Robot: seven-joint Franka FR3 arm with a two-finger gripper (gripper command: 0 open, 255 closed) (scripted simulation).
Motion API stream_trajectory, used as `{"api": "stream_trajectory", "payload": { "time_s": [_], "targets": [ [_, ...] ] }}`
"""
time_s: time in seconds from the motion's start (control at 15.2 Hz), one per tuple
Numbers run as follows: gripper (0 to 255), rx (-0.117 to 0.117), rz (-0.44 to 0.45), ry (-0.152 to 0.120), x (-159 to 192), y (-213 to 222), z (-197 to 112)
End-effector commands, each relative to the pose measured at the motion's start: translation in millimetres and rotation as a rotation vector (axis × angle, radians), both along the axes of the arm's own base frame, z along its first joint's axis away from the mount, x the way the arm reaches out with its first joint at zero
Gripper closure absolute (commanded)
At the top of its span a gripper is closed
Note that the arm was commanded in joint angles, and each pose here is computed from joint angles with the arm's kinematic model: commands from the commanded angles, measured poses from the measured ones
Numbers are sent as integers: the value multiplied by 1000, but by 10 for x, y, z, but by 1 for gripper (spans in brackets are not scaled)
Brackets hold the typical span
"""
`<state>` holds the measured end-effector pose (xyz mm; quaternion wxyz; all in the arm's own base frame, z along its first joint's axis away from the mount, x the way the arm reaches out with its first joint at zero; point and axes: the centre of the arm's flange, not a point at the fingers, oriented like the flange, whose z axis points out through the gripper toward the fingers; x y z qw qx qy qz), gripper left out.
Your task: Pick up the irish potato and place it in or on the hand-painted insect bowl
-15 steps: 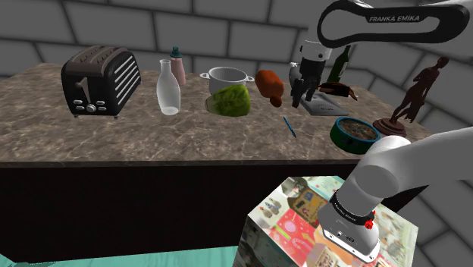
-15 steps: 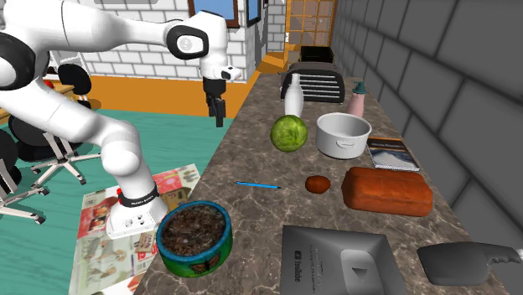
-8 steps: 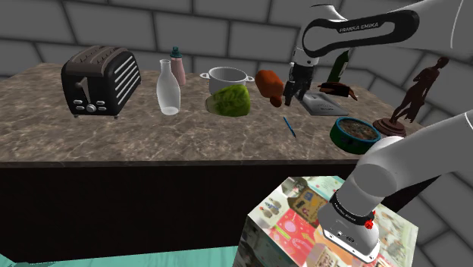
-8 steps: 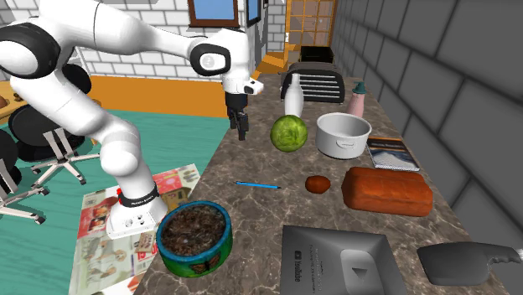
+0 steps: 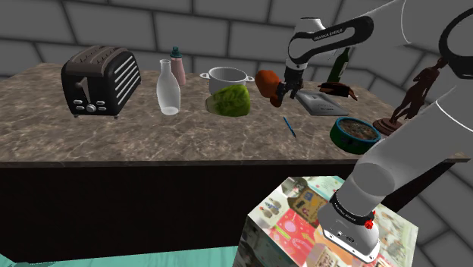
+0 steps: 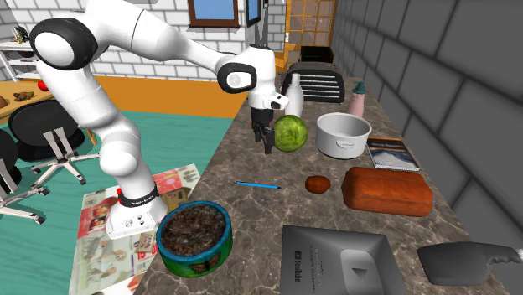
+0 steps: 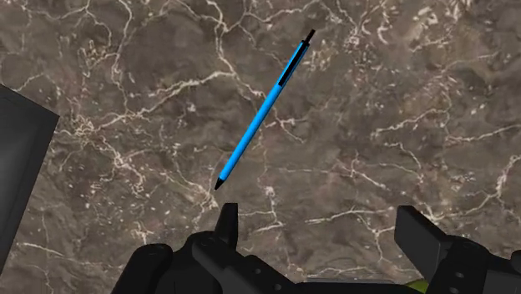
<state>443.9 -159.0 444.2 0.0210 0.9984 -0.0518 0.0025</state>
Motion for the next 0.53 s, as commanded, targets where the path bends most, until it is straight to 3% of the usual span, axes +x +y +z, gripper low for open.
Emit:
{"api": "stream_trajectory", "payload": {
  "time_s": [0.0, 0.46],
  "targets": [
    [0, -8, -9, -12, 172, -185, -110],
    [0, -30, -40, -53, 710, -781, -427]
  ]
}}
